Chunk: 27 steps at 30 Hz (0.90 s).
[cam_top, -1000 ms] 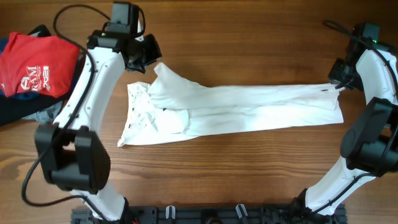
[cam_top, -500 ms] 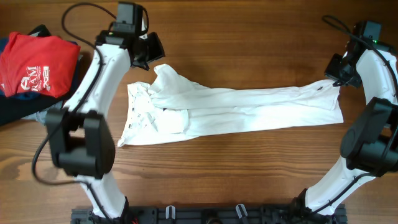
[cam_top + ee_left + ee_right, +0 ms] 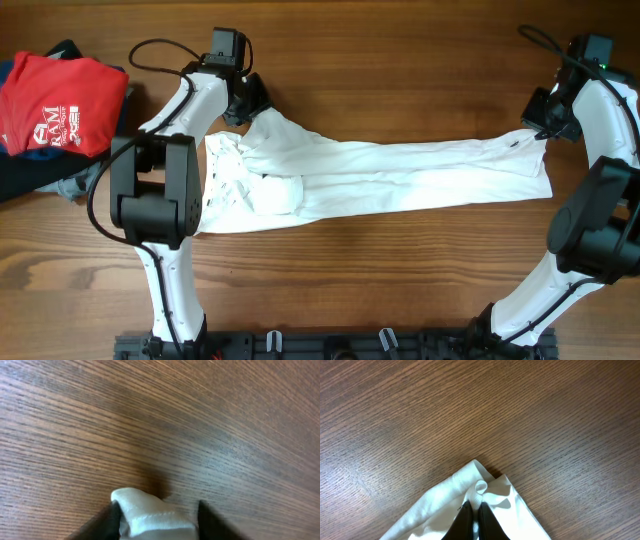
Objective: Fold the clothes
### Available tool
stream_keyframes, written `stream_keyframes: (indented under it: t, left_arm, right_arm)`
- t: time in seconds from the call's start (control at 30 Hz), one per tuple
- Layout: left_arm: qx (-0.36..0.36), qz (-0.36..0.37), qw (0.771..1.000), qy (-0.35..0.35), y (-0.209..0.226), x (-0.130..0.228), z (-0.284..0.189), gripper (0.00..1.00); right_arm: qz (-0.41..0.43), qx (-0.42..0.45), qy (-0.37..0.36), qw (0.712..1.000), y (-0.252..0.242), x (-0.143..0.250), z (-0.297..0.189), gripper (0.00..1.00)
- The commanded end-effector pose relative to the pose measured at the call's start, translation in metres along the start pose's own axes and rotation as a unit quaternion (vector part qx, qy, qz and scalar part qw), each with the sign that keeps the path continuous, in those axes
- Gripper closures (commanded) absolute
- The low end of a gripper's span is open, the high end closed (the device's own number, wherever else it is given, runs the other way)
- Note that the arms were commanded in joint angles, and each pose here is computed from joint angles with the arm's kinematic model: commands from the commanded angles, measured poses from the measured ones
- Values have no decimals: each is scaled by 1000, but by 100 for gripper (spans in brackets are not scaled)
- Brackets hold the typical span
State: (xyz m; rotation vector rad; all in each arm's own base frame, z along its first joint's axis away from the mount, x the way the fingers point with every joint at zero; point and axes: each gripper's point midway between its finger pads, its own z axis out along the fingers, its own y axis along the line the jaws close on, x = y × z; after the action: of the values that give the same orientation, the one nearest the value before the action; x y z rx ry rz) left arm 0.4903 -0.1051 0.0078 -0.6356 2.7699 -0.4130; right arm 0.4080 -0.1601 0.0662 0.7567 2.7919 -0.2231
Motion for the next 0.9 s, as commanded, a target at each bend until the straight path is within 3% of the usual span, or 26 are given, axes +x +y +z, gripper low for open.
stream_keyframes:
  t: [0.0,0.2,0.37,0.6,0.87]
  left_arm:
    - [18,-5,1000,16,-7,6,15,96]
    - [114,56,985,-112,-66,-71,-95,96]
    - [149,106,973,-137,-87,-67,-151,96]
    - [45,61,996,43,-29,26,-165,96]
    - [-39,36,978,199,11,103,-182,96]
  right_arm:
    - [1,-5,-5,1000,-2,-1,-6,96]
    - [2,-6,-13,1000,-1,-4,-6,96]
    - [27,-13,-43,999,1,-20,-7,96]
    - [31,-13,-43,999,1,-19,-7,96]
    - [31,-12,-39,999,1,-18,-7,96]
